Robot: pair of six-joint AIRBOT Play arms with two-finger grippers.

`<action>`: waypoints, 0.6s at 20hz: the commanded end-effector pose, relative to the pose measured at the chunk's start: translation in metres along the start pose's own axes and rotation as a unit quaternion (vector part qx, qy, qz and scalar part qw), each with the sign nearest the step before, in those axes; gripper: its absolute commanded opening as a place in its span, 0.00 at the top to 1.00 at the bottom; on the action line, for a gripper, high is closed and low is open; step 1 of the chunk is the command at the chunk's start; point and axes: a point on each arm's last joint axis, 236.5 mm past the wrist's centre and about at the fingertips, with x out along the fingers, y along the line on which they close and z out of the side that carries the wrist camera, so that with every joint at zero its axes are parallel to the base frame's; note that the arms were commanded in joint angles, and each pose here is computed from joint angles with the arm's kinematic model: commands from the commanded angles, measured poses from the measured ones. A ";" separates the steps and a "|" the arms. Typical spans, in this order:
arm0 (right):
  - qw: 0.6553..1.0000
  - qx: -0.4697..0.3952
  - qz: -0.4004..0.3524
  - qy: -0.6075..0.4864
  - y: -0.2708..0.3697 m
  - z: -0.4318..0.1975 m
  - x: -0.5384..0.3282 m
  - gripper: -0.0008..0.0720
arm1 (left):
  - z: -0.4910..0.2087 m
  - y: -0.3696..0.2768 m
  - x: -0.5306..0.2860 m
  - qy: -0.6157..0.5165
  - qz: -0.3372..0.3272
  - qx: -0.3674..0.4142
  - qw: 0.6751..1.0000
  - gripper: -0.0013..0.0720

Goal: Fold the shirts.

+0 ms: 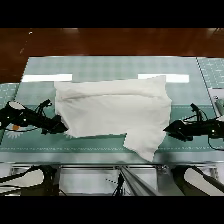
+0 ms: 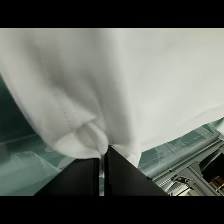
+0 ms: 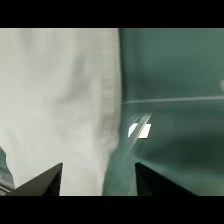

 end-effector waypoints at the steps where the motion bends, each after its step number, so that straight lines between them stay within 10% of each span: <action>1: 0.999 -0.034 -0.034 0.000 0.006 -0.003 0.022 0.31 | 0.006 -0.001 0.000 -0.013 -0.001 -0.001 1.000 0.94; 4: 0.996 -0.071 -0.048 0.004 0.026 -0.001 0.036 0.92 | 0.005 -0.001 -0.001 -0.011 -0.002 -0.001 1.000 0.94; 12: 0.947 -0.176 -0.020 -0.268 0.139 0.130 -0.084 0.94 | 0.088 -0.068 -0.073 -0.148 -0.055 0.067 0.985 0.94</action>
